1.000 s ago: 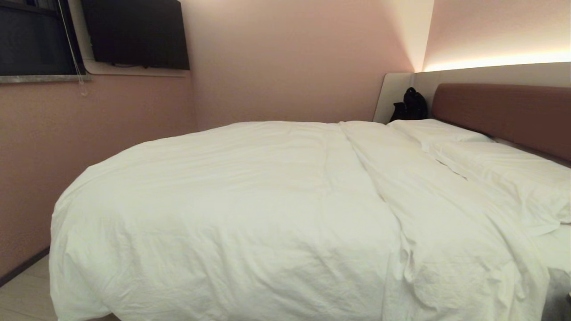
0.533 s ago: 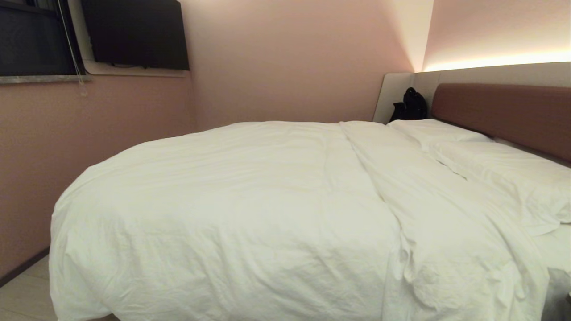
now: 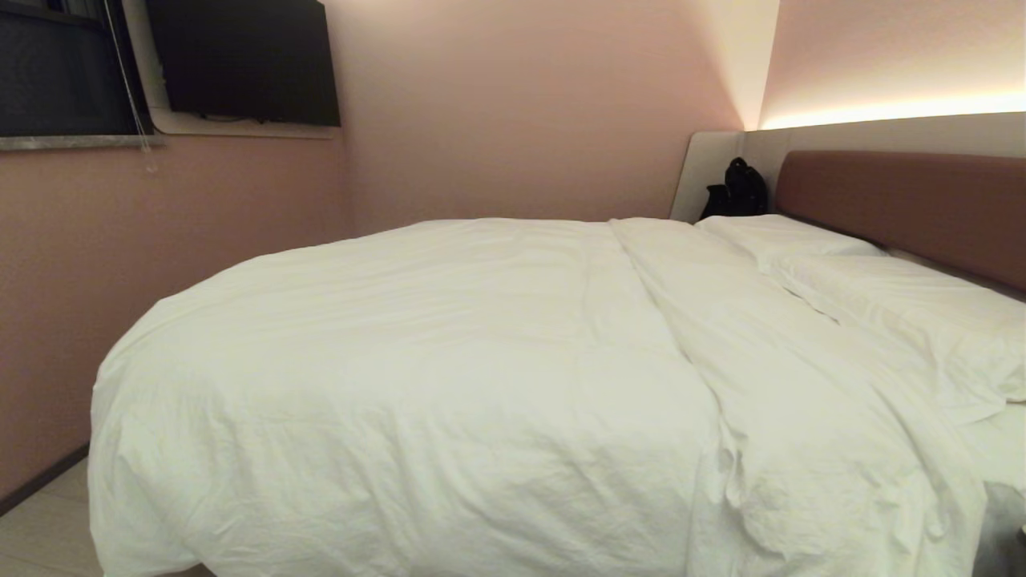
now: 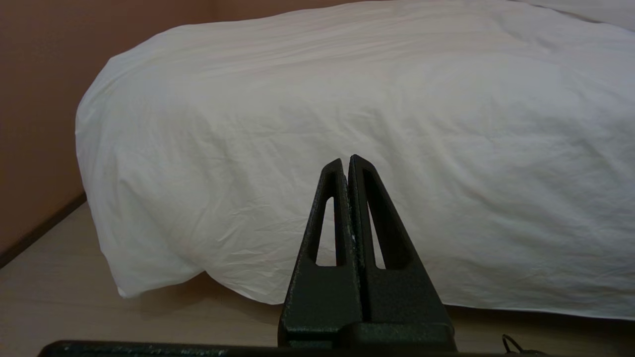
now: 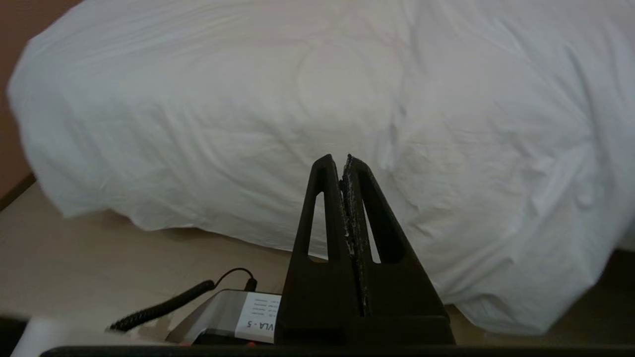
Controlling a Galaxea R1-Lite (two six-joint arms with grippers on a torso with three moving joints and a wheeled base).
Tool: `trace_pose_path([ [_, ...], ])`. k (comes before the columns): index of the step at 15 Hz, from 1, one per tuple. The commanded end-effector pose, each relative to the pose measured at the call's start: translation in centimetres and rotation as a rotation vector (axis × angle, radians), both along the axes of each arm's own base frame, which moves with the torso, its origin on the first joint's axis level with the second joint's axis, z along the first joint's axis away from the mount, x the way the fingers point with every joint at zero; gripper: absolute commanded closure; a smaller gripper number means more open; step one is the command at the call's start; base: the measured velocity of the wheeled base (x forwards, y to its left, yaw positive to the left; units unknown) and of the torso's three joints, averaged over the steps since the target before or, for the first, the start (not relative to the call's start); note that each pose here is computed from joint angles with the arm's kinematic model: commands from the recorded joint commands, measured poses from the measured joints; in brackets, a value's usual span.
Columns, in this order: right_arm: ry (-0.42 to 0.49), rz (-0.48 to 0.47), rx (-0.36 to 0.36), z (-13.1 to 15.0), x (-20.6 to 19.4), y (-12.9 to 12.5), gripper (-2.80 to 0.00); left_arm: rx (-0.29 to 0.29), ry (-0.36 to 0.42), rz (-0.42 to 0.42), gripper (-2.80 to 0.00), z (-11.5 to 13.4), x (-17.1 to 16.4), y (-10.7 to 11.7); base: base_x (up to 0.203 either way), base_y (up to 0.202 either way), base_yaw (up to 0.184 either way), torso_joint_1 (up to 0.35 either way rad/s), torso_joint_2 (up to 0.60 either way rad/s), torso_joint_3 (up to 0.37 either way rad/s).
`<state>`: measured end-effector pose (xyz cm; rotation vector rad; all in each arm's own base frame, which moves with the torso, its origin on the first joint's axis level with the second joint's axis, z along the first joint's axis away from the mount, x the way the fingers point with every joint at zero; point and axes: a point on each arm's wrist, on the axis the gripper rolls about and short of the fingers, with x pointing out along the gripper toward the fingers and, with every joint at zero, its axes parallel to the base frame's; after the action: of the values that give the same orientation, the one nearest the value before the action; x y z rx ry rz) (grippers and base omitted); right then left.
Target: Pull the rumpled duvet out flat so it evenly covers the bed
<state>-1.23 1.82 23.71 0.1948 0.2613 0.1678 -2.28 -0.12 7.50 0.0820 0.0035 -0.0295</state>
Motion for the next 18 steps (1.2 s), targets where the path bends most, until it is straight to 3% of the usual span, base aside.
trace_pose_path([
  [1,-0.082,0.096,-0.029,-0.4,-3.2,0.8,0.00,0.000,0.001,0.000,0.00,0.0,0.0,0.0,0.000,0.000,0.000,0.000,0.00,0.000],
  [4,-0.179,0.149,-0.072,-1.0,-6.3,0.8,0.00,0.001,0.001,0.000,0.00,0.0,0.0,0.0,0.000,0.000,0.000,0.000,0.00,0.000],
  [7,-0.182,0.138,-0.081,-0.9,-6.4,0.8,0.00,0.001,0.003,0.002,0.00,0.0,0.0,0.0,0.000,0.000,0.000,0.000,0.00,0.000],
  [10,-0.205,0.196,-0.096,-0.4,-6.9,-0.3,0.00,0.001,0.003,0.002,0.00,0.0,0.0,0.0,0.000,0.000,0.000,0.000,0.00,0.000],
  [18,-0.326,0.009,-0.144,-4.9,-9.0,-1.4,0.00,0.001,0.001,0.002,0.00,0.0,0.0,0.0,0.000,0.000,0.000,0.000,0.00,0.000],
])
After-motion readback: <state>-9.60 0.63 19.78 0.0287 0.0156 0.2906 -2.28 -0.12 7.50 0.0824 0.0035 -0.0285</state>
